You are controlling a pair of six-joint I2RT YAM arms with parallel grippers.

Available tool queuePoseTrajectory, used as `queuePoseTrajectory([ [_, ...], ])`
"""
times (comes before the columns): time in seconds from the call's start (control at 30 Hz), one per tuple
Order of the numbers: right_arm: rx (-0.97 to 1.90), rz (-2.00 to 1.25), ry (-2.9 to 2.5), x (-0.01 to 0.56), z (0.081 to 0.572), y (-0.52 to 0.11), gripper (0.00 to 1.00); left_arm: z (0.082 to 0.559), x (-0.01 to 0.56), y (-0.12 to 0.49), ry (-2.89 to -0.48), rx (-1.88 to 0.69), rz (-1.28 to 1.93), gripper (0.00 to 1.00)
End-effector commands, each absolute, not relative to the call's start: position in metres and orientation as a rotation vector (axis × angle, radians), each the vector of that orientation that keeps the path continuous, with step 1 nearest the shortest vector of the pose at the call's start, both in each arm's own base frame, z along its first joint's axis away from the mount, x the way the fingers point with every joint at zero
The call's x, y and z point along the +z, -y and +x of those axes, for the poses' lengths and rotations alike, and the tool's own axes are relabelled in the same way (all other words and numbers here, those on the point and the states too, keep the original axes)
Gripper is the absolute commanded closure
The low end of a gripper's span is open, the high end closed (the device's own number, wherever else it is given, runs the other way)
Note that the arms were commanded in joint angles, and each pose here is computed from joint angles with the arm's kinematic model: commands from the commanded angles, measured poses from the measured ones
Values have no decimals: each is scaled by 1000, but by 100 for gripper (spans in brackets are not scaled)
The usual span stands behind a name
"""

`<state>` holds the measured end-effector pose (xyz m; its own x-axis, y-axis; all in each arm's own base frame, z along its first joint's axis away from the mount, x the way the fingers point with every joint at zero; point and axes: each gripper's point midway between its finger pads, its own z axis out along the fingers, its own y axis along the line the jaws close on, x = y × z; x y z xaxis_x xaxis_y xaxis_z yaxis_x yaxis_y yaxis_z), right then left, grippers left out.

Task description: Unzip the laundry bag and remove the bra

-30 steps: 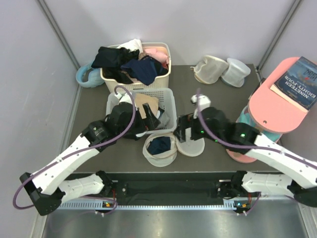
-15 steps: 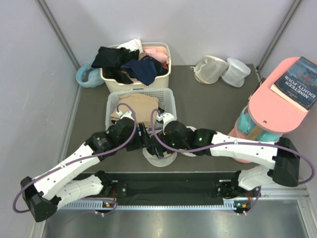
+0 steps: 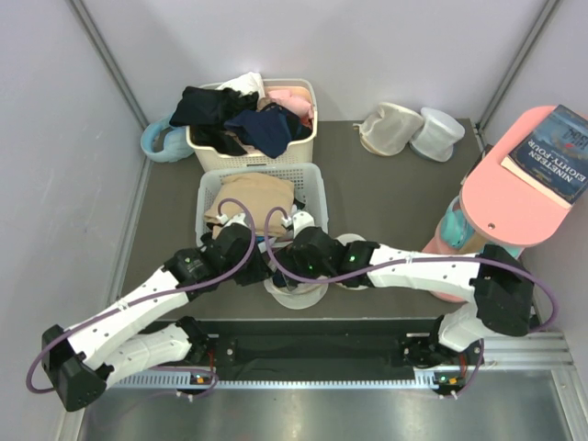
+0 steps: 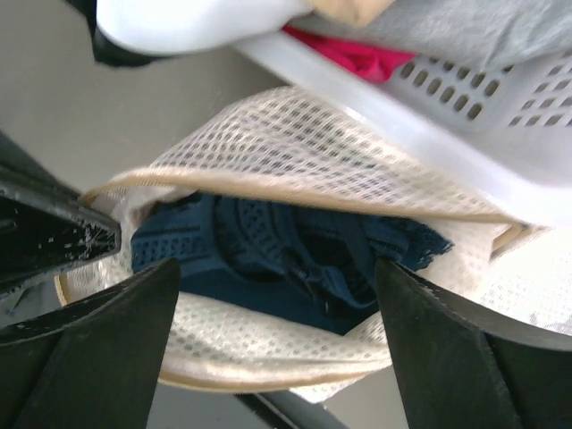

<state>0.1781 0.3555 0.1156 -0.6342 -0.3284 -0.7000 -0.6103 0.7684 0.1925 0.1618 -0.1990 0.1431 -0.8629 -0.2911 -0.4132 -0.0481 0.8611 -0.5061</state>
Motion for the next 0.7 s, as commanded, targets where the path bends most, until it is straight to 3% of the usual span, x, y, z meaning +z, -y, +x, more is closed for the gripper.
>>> queuePoseTrajectory([
  [0.0,534,-599,-2233,122,204,-356,15,165,144,199,-2517,-692,-270,93],
  [0.1,509,-580,-2237,117,211,-354,20,164,142,198,-2518,-688,-279,99],
  [0.33,487,-608,-2264,101,216,-360,38,165,141,199,-2509,-705,-292,100],
  [0.43,501,-633,-2269,104,215,-365,88,166,140,199,-2508,-700,-291,100],
  [0.47,510,-640,-2262,111,215,-367,99,166,140,199,-2509,-695,-292,100],
  [0.67,610,-725,-2228,164,190,-350,100,175,145,196,-2487,-657,-328,100],
])
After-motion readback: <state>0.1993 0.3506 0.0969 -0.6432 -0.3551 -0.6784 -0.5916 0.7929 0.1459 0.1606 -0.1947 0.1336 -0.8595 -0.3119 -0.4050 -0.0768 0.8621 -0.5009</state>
